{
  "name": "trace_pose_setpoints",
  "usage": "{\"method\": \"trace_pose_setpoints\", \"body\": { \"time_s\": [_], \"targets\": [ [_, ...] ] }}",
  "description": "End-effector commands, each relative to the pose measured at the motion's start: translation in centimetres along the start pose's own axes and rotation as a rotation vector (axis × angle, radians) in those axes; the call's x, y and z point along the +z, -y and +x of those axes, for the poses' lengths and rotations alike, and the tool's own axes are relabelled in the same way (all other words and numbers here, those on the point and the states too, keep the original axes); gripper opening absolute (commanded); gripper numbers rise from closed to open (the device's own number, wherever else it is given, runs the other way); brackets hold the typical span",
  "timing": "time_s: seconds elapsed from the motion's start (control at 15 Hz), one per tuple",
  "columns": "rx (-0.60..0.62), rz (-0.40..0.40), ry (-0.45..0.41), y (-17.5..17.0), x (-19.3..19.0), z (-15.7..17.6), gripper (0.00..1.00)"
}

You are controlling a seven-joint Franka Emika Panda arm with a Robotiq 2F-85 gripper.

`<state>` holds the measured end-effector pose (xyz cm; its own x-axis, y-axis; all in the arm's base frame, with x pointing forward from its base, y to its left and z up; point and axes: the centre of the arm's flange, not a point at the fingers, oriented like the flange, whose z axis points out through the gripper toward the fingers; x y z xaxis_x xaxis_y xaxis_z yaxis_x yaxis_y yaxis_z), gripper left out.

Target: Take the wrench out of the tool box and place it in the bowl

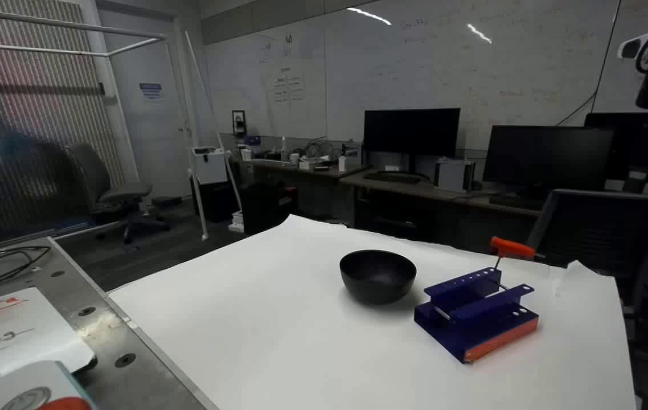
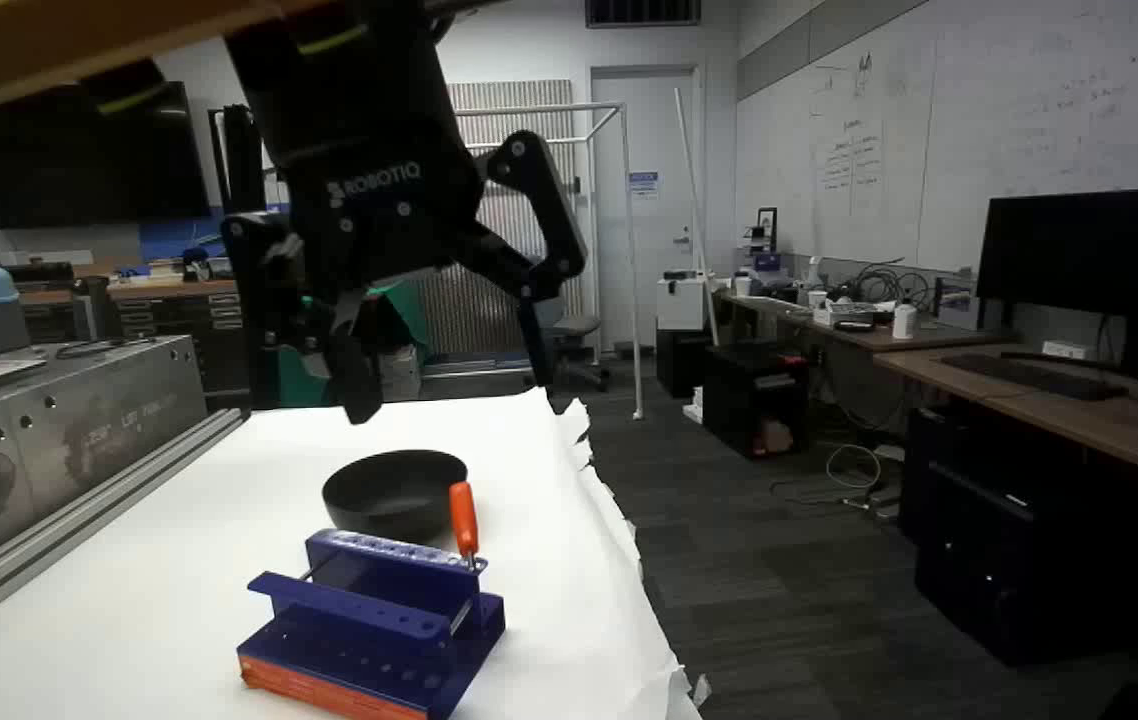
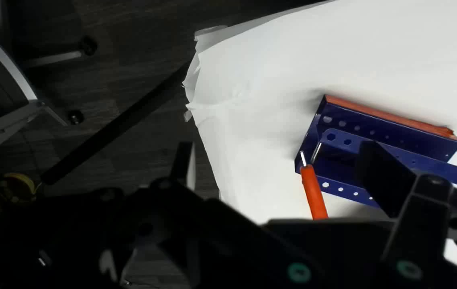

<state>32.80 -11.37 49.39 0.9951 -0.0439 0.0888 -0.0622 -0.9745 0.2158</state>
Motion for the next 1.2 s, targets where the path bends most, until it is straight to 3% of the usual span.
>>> {"method": "trace_pose_setpoints", "body": {
  "time_s": [0.0,0.33,0.47,0.67,0.87,1.13],
  "targets": [
    [0.001,-0.001,-0.004,0.0,-0.2,0.0,1.00],
    [0.003,-0.003,-0.014,-0.2,-0.6,0.0,1.00],
    [0.040,0.033,-0.053,0.8,0.4,2.7,1.00],
    [0.032,0.131,-0.088,3.7,2.7,6.2,1.00],
    [-0.008,0.177,-0.070,6.4,6.4,8.6,1.00],
    [-0.030,0.147,-0.082,8.4,10.7,9.6,1.00]
  ]
}}
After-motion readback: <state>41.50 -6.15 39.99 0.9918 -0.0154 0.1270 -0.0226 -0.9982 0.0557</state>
